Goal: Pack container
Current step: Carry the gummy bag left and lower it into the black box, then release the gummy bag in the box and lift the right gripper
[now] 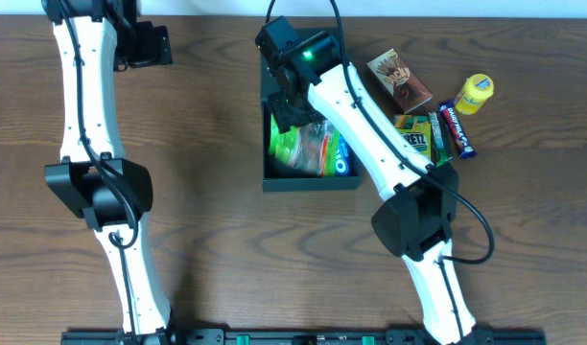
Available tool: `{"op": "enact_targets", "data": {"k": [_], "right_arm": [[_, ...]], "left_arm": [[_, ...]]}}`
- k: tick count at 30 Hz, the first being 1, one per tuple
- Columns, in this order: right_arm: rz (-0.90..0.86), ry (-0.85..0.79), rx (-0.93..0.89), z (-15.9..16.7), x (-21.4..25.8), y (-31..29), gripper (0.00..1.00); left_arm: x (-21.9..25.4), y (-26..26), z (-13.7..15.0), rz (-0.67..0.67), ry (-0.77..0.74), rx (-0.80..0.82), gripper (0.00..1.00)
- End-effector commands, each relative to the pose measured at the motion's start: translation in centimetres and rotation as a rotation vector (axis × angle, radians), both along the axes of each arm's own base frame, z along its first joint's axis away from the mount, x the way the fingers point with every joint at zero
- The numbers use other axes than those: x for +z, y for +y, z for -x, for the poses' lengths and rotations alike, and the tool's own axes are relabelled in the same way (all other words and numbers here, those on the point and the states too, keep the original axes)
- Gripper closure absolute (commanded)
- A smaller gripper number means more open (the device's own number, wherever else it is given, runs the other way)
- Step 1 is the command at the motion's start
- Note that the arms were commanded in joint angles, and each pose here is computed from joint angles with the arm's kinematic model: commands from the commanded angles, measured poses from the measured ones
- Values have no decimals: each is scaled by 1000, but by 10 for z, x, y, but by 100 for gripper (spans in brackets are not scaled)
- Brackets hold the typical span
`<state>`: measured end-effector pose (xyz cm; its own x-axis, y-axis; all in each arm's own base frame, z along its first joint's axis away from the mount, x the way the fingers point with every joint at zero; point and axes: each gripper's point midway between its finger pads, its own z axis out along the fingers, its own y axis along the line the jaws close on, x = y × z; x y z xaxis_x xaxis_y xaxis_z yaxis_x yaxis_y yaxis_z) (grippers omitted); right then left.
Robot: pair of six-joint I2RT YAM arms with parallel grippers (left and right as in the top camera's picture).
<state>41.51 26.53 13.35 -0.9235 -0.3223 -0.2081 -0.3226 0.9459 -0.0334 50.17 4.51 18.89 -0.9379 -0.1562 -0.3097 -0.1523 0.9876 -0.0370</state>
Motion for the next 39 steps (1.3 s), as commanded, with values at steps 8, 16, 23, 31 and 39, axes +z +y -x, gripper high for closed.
{"op": "enact_targets", "data": {"k": [8, 16, 23, 31, 39], "right_arm": [[-46, -34, 148, -10, 15, -1, 99], [-125, 68, 185, -7, -42, 1, 99], [-162, 48, 198, -11, -102, 6, 99], [-97, -4, 214, -15, -138, -7, 99], [-114, -74, 278, -30, -84, 3, 99]], "left_arm": [[7, -1, 0, 2, -15, -12, 5], [7, -9, -1, 48, -20, -27, 5], [7, -9, 0, 48, -20, -27, 4], [7, -9, 0, 48, -19, -27, 5], [7, -9, 0, 48, -20, -28, 5]]}}
